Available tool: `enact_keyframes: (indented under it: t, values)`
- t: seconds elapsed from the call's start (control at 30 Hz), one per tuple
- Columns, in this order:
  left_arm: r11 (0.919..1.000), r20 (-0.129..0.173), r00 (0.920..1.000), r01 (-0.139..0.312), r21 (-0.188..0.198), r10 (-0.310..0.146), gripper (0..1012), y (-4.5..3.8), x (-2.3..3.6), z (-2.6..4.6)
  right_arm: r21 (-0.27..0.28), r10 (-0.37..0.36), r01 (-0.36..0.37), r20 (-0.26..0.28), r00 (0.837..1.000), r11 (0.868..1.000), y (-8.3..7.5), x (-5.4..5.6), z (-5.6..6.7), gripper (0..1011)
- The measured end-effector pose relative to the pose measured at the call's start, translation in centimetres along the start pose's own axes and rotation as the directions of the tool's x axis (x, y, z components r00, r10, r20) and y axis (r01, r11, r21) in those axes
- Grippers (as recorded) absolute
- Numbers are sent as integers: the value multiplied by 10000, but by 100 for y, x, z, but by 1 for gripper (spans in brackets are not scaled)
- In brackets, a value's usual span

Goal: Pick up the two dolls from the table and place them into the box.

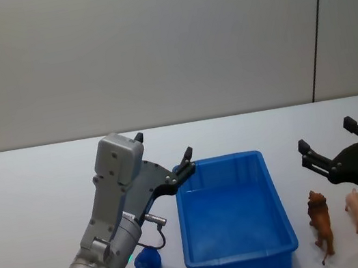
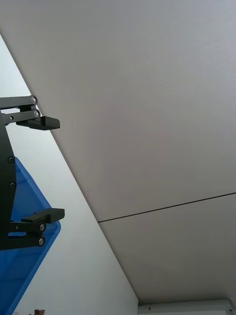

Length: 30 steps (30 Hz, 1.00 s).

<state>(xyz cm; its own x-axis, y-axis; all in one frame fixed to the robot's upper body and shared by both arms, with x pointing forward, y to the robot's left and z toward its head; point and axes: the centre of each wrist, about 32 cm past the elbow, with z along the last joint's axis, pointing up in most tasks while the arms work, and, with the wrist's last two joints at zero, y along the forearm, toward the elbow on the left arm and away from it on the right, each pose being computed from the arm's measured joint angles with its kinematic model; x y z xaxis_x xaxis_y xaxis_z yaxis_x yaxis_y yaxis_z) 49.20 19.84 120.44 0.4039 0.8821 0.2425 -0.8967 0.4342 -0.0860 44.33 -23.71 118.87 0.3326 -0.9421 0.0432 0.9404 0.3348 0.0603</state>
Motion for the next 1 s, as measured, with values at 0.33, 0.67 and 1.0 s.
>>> enact_keyframes:
  t: [0.33, 0.67, 1.0]
  values:
    - [10000, 0, 10000, 0, 0, 0, 1001, 0, 0, 0, -169, 18, -17, 56, 10000, 9999, -6, 56, -25, 1001]
    - [10000, -1, 10000, 1, 0, -1, 1001, 0, 0, 0, -897, -105, 123, 211, 9997, 9959, -41, 262, -108, 1001]
    - [10000, 1, 10000, 0, 0, 0, 1001, 0, 0, 0, -1836, -252, 309, 334, 9991, 9825, -65, 439, -192, 1001]
